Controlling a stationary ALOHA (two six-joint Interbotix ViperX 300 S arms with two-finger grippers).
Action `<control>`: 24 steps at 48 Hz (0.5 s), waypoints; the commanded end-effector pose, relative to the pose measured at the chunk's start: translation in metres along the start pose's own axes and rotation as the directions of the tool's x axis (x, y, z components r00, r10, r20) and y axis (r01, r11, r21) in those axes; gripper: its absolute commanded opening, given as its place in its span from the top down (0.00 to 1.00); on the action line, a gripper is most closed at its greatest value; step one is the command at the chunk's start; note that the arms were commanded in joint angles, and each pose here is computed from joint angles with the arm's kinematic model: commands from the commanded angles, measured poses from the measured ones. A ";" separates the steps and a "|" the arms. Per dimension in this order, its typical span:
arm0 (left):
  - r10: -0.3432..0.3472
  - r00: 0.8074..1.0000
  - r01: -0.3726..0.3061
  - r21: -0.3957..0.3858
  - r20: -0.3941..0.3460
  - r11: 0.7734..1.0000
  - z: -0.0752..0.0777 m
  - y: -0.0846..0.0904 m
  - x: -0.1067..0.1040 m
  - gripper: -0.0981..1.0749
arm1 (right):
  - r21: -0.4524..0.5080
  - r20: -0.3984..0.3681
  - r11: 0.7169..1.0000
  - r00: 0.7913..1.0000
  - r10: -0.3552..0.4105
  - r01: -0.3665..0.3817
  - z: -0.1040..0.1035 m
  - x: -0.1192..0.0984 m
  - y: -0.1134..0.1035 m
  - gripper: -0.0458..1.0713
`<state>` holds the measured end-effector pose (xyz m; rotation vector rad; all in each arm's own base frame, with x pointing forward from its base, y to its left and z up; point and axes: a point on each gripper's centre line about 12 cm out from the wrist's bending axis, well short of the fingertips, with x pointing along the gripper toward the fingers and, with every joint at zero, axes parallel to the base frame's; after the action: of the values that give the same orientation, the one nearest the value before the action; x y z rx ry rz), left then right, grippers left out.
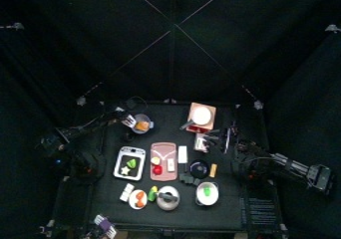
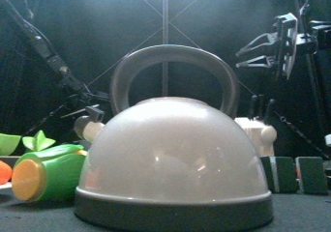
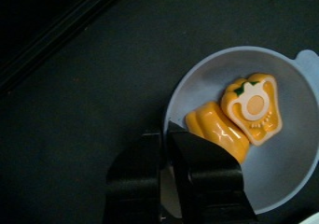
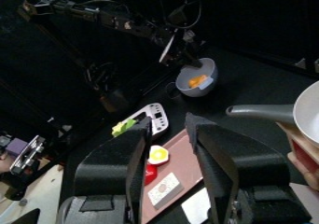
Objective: Move bowl left
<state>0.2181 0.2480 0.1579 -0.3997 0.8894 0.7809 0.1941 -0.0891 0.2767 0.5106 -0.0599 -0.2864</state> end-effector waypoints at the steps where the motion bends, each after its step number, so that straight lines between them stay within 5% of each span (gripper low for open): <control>1: 0.011 0.999 -0.010 -0.015 0.041 1.000 0.006 0.006 -0.009 0.55 | -0.001 0.009 1.000 1.000 0.003 -0.003 0.004 0.002 0.001 0.30; 24: 0.037 0.999 -0.036 -0.099 0.012 0.994 -0.005 0.024 -0.004 0.53 | 0.001 0.008 1.000 1.000 0.002 -0.002 0.004 0.002 0.001 0.30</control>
<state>0.1951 0.2539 0.1525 -0.4647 0.8795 0.8480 0.1940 -0.0895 0.2767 0.5119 -0.0611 -0.2882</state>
